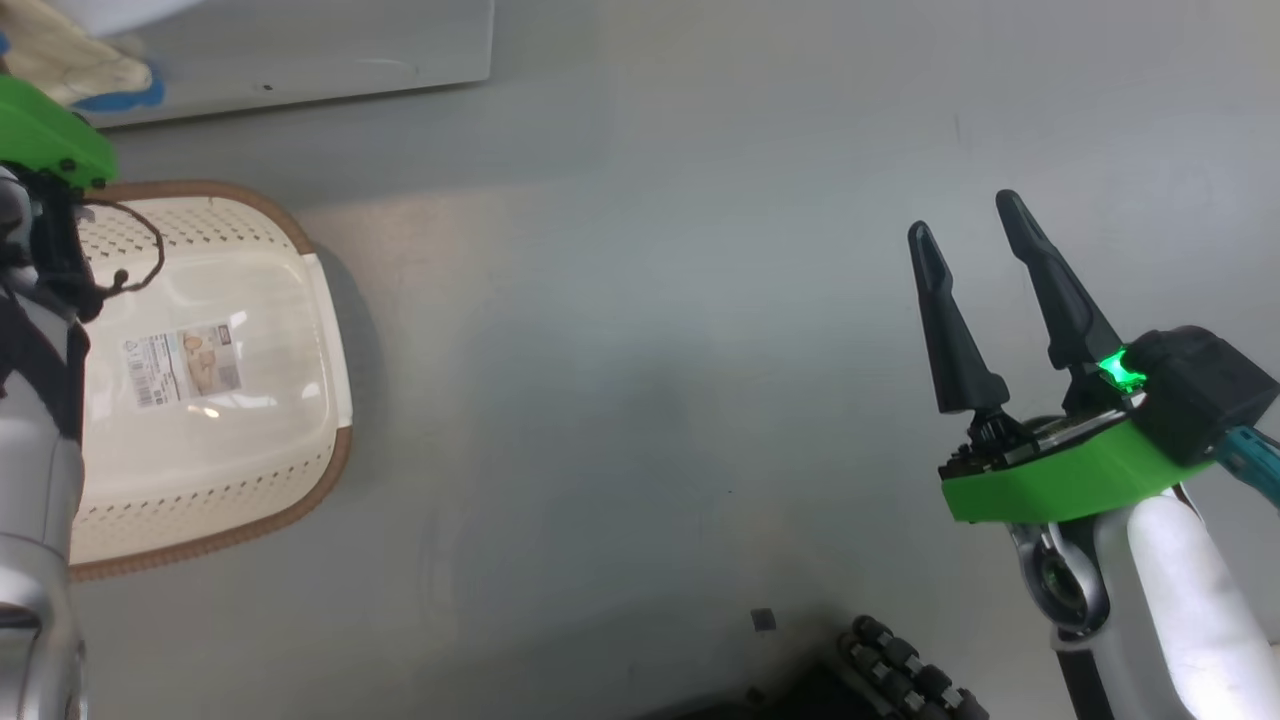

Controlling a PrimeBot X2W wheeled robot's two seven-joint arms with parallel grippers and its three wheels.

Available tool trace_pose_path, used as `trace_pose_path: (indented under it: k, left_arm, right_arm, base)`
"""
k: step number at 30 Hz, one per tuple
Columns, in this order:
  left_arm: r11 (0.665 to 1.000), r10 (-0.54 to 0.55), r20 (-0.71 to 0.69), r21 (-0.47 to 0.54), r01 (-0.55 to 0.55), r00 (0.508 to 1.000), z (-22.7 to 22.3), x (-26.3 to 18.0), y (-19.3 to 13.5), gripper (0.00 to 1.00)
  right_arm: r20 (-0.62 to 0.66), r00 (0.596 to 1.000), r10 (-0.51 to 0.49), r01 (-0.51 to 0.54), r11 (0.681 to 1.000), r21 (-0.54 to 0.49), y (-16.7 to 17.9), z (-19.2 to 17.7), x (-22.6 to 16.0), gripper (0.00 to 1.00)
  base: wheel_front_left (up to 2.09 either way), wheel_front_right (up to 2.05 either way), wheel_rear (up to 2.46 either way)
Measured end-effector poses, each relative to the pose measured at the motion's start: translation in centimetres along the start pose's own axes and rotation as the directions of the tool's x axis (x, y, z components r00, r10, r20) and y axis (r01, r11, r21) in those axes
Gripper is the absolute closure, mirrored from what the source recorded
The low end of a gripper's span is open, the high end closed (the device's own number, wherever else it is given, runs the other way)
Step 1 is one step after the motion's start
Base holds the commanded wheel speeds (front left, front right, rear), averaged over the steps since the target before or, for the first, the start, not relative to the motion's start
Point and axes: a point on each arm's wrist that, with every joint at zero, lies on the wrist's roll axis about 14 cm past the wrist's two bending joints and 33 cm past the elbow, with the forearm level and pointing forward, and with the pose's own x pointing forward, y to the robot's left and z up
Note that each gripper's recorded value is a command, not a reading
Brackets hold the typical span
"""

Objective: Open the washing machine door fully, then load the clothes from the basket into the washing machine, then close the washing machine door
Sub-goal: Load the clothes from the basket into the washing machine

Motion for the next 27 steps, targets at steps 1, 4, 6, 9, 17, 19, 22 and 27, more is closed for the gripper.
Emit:
trace_pose_path:
  k: [1, 4, 6, 9, 17, 19, 22, 27]
  left_arm:
    - [1.000, 0.000, 0.002, 0.003, 0.000, 1.000, 0.0, -0.3, 0.1, 1.00]
    - [1.000, -0.011, 0.021, 0.026, 0.010, 1.000, 0.4, -1.3, 0.1, 1.00]
    - [0.999, -0.021, 0.045, 0.042, 0.019, 0.999, 1.0, -1.9, 0.1, 1.00]
    - [0.996, -0.033, 0.119, 0.081, 0.024, 0.992, 3.5, -2.8, 0.1, 1.00]
    - [0.982, -0.051, 0.251, 0.188, 0.003, 0.967, 9.2, -3.2, 1.4, 1.00]
    - [0.977, -0.046, 0.256, 0.213, -0.010, 0.966, 10.3, -3.0, 2.1, 1.00]
    - [0.966, -0.052, 0.248, 0.260, -0.015, 0.967, 12.1, -2.3, 2.6, 1.00]
    - [0.953, -0.109, 0.254, 0.302, 0.028, 0.961, 15.8, -0.4, 1.2, 1.00]
  right_arm:
    - [0.004, 1.000, 0.001, -0.001, 1.000, 0.001, 0.0, 0.2, 0.0, 0.00]
    - [0.020, 1.000, 0.003, -0.003, 1.000, 0.003, 0.1, 0.8, -0.1, 0.00]
    - [0.029, 1.000, 0.006, -0.007, 1.000, 0.005, 0.3, 1.1, -0.1, 0.00]
    - [0.042, 0.999, 0.021, -0.022, 1.000, 0.012, 0.8, 1.5, 0.0, 0.00]
    - [0.044, 0.999, 0.028, -0.029, 0.999, 0.028, 1.1, 1.5, 0.1, 0.00]
    - [0.036, 0.999, 0.026, -0.027, 0.999, 0.037, 1.1, 1.2, 0.1, 0.00]
    - [0.020, 1.000, 0.022, -0.023, 0.999, 0.041, 1.0, 0.6, 0.0, 0.00]
    - [-0.011, 1.000, 0.012, -0.011, 0.998, 0.054, 0.7, -0.5, -0.1, 0.00]
  base:
    - [0.00, 0.00, 0.00]
    - [0.00, 0.00, 0.00]
    - [0.00, 0.00, 0.00]
    - [0.00, 0.00, 0.00]
    - [0.00, 0.00, 0.00]
    - [0.00, 0.00, 0.00]
    - [0.00, 0.00, 0.00]
    - [0.00, 0.00, 0.00]
